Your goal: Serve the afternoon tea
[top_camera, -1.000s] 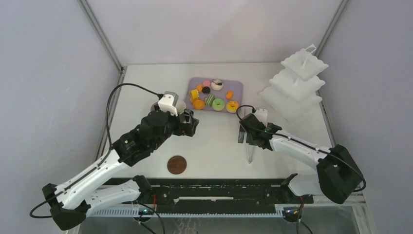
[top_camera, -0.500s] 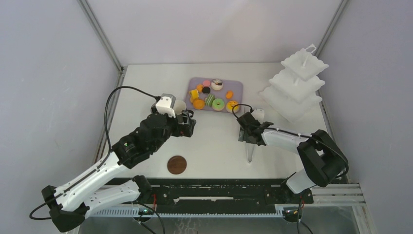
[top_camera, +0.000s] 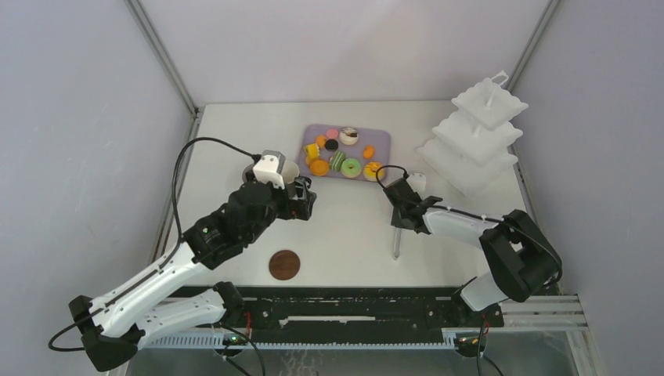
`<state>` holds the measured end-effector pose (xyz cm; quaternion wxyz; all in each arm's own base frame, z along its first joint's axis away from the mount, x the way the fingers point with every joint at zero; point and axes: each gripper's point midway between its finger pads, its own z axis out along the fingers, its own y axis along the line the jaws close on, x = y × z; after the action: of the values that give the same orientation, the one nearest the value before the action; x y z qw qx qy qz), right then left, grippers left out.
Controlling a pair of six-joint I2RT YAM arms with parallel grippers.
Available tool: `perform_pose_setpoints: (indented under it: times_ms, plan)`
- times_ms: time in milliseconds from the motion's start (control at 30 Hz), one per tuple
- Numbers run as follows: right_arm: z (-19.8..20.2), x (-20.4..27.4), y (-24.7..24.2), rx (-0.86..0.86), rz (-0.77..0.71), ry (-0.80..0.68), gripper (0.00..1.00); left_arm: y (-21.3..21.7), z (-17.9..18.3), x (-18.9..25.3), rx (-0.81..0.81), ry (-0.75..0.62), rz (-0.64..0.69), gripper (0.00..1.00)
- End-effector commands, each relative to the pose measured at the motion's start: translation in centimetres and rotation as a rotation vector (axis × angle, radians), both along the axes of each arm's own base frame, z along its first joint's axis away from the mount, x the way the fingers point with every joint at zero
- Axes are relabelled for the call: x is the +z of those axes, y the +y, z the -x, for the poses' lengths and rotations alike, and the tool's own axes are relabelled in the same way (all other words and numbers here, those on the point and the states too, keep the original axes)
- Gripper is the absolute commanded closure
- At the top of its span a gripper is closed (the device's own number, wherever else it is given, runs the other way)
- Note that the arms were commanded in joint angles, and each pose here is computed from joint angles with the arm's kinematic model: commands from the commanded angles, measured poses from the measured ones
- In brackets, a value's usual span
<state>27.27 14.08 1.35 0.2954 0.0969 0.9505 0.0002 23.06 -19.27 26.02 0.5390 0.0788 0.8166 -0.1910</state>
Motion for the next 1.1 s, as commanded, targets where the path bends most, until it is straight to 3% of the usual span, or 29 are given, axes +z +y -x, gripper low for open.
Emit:
perform_pose_setpoints:
  times_ms: [0,233,500,733,1067]
  plan:
    - [1.0,2.8,-0.4,0.071,-0.009,-0.005,0.75,0.1,-0.5,1.1,0.009,-0.032,-0.019,0.00]
    - [3.6,9.7,-1.2,0.276,-0.004,0.070,0.74,0.3,-1.0,1.2,0.039,-0.002,-0.073,0.00]
    - [3.2,14.0,1.9,0.443,-0.105,0.186,0.61,1.3,-1.6,0.7,0.084,-0.012,-0.147,0.00]
    - [0.4,15.2,3.9,0.449,-0.143,0.149,0.61,1.0,-0.8,0.3,0.033,0.024,-0.146,0.00]
    - [-2.6,16.9,2.2,0.394,-0.144,0.109,0.57,1.7,-0.7,0.1,0.064,0.018,-0.118,0.00]
